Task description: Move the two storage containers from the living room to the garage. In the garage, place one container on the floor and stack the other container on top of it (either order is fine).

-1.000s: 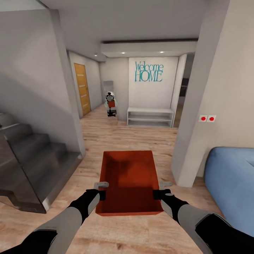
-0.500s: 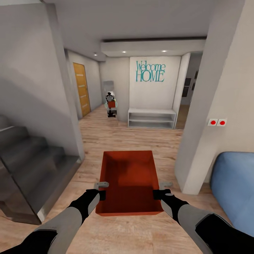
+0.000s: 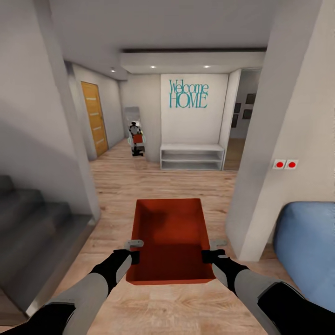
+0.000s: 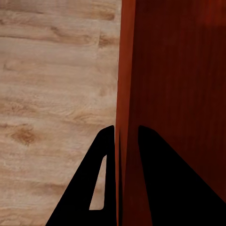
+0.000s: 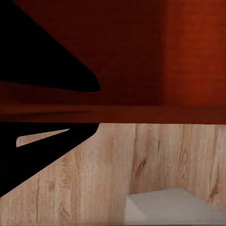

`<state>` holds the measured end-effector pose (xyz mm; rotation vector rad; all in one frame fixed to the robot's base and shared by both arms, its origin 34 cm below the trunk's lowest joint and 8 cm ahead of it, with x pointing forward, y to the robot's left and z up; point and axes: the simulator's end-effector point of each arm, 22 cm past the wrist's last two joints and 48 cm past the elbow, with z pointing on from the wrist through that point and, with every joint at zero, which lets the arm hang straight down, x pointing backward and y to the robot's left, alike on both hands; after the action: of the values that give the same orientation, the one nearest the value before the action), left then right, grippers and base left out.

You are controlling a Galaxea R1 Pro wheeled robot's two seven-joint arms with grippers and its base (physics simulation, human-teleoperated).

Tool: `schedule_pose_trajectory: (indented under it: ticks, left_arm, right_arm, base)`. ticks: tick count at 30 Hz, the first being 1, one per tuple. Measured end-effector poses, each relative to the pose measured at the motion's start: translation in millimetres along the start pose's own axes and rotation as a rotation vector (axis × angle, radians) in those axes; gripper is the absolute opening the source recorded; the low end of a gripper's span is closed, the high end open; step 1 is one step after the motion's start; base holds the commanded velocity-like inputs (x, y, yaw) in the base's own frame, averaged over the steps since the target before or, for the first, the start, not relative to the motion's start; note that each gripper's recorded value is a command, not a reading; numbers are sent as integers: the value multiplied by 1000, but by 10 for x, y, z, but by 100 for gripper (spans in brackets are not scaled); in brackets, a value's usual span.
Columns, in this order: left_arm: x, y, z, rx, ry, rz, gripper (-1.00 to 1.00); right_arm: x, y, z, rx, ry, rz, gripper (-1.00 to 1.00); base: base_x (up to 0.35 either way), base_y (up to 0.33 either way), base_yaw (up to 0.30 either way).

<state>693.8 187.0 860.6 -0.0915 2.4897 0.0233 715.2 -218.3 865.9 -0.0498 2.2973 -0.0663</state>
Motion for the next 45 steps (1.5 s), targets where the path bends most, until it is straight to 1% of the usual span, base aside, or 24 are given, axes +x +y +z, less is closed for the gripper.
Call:
schedule_pose_trajectory:
  ticks: [7,45]
  left_arm:
    - [-1,-5,-2,-1,0,0,-100]
    - [2,-6,-1,-1,0,0,-100]
  right_arm:
    - [-2,-5,1,-1,0,0,-100]
    - [1,-6,1,-1,0,0,-100]
  base:
    - [323,71,-78]
    - [323,71,0]
